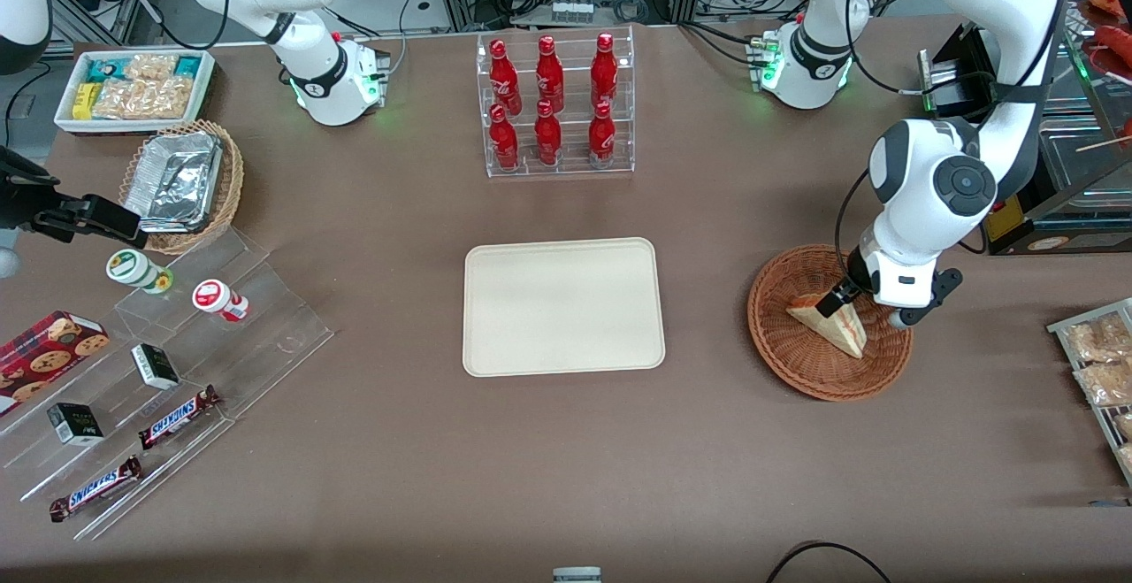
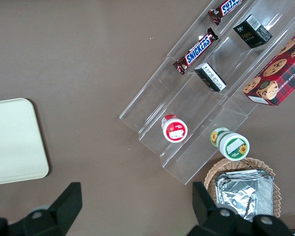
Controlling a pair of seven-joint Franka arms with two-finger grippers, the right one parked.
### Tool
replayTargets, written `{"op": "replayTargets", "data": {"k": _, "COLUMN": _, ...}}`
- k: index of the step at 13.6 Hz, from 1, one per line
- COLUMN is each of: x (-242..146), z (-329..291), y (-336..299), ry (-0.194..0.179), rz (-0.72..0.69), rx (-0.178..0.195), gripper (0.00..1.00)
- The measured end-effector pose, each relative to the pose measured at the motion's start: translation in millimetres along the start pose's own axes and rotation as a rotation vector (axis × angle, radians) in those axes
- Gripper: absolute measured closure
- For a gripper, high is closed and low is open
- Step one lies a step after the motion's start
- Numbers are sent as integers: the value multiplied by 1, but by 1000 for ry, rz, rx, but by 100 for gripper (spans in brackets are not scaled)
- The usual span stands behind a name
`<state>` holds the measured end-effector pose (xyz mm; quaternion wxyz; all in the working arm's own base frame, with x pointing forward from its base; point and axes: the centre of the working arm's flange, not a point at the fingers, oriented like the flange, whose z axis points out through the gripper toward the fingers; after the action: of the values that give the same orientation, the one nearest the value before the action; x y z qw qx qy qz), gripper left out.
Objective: Place sandwich from basket to tray
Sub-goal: 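Close the left gripper on the sandwich's wrapped corner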
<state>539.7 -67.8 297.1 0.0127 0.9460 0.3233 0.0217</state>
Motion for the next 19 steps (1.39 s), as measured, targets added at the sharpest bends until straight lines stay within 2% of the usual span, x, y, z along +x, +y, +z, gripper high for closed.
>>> {"op": "replayTargets", "data": {"k": 2, "x": 0, "z": 3, "y": -1, "ry": -2, "rz": -8, "rx": 2, "gripper": 0}}
{"op": "replayTargets", "data": {"k": 6, "x": 3, "z": 16, "y": 2, "ry": 17, "rz": -34, "rx": -20, "gripper": 0}}
{"op": "replayTargets", "data": {"k": 14, "x": 2, "z": 39, "y": 1, "ry": 2, "rz": -41, "rx": -7, "gripper": 4}}
{"op": "replayTargets", "data": {"k": 16, "x": 2, "z": 40, "y": 1, "ry": 0, "rz": -41, "rx": -5, "gripper": 22}}
{"op": "replayTargets", "data": {"k": 19, "x": 2, "z": 40, "y": 1, "ry": 1, "rz": -41, "rx": -7, "gripper": 56}}
